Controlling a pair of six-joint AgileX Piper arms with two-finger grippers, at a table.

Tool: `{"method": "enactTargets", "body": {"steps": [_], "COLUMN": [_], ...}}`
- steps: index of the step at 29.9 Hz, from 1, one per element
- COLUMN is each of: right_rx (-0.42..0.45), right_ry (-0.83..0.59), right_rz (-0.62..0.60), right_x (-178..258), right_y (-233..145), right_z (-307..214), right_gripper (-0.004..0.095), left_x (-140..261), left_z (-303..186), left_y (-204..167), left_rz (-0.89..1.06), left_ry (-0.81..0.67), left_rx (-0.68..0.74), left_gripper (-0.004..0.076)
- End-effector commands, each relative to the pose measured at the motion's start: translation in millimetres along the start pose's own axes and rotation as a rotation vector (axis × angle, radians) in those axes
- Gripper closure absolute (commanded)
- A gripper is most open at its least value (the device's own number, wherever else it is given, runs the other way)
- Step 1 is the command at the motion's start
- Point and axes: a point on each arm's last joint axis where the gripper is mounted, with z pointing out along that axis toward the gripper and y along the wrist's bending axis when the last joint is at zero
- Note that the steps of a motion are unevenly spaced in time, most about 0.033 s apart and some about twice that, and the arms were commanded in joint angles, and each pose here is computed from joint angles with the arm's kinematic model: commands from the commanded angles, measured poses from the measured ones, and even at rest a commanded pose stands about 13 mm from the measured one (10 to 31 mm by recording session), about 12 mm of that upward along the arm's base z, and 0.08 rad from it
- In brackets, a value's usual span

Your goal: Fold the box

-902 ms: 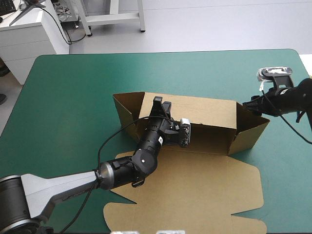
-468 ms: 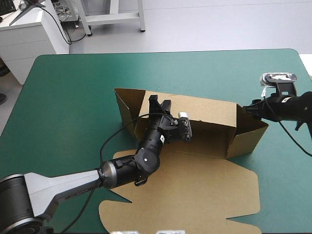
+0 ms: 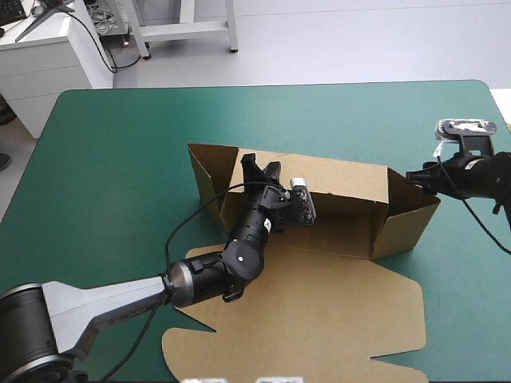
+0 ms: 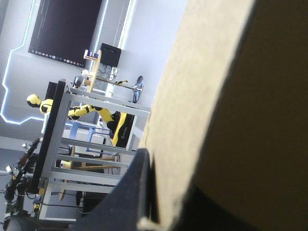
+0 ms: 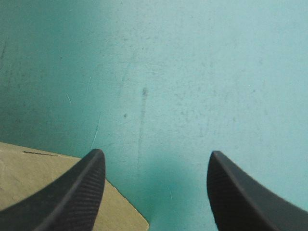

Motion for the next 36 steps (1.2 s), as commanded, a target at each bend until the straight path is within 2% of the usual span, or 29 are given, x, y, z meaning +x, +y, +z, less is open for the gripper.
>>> {"method": "enactTargets", "body": {"steps": [1,9,14,21,32,36], "right_rx": [0.002,-0.037,-0.101,-0.206,-0.238,-0.250], "right_ry": [-0.099,-0.002,0.010,0.056,-0.038,-0.093], "right_rz": [0.015,0.021,0.026,0.019,-0.023,-0.042], "right_x": [-13,-38,-38,-8,46,65], "right_y": [1,1,6,17,25,28], "right_z": [-13,-2,0,6,-4,-5], "right_gripper": [0.0331,0.0331,0.0331,0.0331,0.0331,0.0331], "left_x": [-2,-8,-8,-8,-12,-10], "left_z": [-5,-5,-5,-5,-3,1], "left_y": [18,26,27,27,14,6], "left_rz": [-0.150,-0.172,-0.177,-0.177,-0.102,-0.049], "left_ry": [0.010,-0.004,-0.004,-0.004,-0.057,-0.032], "left_rx": [-0.031,-0.051,-0.051,-0.051,0.031,0.058], "left_gripper": [0.0732,0.0732,0.0732,0.0732,0.0732,0.0732]}}
